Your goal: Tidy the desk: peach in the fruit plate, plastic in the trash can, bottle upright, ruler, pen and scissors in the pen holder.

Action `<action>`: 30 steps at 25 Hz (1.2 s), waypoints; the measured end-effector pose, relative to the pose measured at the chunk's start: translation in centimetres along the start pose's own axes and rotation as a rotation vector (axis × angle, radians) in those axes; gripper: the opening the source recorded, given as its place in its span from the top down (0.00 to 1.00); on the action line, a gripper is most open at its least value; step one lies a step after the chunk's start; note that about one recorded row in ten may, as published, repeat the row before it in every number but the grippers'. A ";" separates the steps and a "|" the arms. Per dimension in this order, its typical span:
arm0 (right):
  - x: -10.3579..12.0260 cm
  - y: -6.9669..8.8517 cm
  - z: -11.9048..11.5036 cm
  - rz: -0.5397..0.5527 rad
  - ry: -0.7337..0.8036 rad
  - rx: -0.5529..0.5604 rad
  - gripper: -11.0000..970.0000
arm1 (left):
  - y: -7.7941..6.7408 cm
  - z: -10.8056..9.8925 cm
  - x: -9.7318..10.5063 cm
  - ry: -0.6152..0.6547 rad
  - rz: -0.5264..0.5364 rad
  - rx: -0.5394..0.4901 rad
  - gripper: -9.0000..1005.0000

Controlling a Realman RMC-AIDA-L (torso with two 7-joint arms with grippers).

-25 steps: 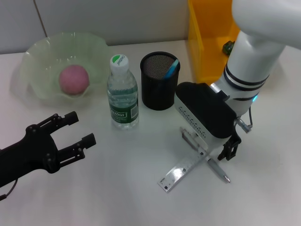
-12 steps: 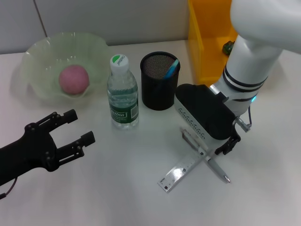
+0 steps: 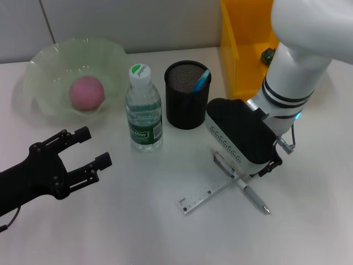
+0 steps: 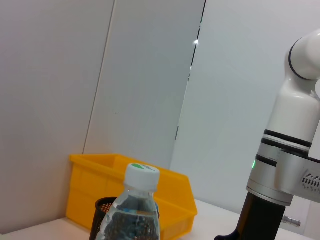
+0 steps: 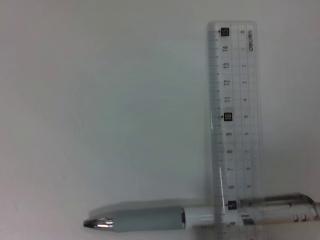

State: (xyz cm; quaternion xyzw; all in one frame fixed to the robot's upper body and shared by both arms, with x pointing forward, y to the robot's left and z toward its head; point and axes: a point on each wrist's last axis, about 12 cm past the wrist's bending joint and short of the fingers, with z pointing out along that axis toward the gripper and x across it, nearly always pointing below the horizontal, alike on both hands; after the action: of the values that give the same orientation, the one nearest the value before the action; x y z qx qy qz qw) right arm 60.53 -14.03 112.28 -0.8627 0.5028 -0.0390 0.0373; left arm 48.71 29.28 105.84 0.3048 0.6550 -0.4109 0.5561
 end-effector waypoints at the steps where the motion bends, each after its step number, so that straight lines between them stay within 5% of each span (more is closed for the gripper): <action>1: 0.0 0.0 0.0 -0.001 0.000 0.000 0.57 | 0.0 0.0 0.0 0.000 0.000 0.000 0.19; 16: 0.0 1.3 -2.0 0.011 -0.077 0.083 0.61 | 0.0 -0.1 -0.1 -0.008 -0.006 -0.006 0.19; 30: 2.2 5.6 -5.6 0.218 -0.421 0.279 0.60 | 0.5 -0.9 -0.7 -0.006 0.020 -0.026 0.19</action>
State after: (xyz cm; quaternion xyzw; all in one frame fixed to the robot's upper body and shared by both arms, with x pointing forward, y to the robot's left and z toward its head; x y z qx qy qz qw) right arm 56.15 -18.80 117.31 -0.7791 0.5636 0.0767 0.2635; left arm 48.89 30.33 106.44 0.3029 0.6556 -0.3977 0.5660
